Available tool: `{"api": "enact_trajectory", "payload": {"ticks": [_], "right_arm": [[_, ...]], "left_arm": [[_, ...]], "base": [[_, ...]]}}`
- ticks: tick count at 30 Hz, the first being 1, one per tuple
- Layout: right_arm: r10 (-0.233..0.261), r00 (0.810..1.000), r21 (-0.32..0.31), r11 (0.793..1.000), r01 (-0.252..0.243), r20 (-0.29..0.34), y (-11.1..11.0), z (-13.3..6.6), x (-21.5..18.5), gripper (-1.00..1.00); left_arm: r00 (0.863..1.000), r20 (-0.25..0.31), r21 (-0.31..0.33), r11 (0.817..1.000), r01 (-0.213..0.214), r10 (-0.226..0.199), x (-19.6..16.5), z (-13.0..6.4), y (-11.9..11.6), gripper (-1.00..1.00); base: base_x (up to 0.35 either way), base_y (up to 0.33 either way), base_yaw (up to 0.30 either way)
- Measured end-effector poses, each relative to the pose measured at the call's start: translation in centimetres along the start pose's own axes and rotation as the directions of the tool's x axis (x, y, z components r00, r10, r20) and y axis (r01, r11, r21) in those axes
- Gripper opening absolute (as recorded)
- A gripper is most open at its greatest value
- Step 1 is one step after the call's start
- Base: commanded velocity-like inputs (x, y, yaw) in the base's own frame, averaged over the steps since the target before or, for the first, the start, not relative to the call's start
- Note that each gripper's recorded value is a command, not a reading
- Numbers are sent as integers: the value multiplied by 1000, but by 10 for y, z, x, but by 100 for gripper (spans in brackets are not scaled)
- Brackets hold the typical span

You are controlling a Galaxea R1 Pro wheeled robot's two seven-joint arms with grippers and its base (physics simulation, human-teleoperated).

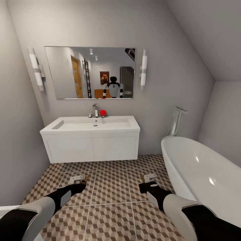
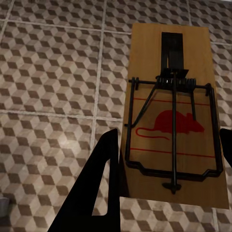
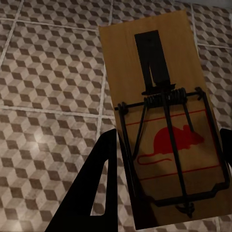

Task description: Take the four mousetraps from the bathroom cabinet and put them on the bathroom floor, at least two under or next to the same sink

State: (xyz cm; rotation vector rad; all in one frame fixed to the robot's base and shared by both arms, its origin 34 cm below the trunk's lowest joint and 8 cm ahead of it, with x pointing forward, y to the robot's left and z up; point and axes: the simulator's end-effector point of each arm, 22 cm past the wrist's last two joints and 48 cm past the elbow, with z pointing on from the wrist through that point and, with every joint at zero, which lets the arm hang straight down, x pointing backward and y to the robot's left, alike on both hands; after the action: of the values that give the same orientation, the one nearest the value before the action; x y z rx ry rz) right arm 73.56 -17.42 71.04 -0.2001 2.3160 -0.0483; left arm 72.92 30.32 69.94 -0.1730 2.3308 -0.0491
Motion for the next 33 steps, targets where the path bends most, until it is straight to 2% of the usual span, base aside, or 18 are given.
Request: {"api": "enact_trajectory", "payload": {"ticks": [26,33], "right_arm": [[-3,1000,14,1000,3,-7,-6,0,2,-100],[-3,1000,14,1000,3,-7,-5,8,10,-100]], "left_arm": [[1000,3,-6,1000,16,-16,-1,0,-1,-100],[1000,4,-6,1000,17,-17,7,8,0,-100]], "base": [[0,0,0],[0,0,0]]}}
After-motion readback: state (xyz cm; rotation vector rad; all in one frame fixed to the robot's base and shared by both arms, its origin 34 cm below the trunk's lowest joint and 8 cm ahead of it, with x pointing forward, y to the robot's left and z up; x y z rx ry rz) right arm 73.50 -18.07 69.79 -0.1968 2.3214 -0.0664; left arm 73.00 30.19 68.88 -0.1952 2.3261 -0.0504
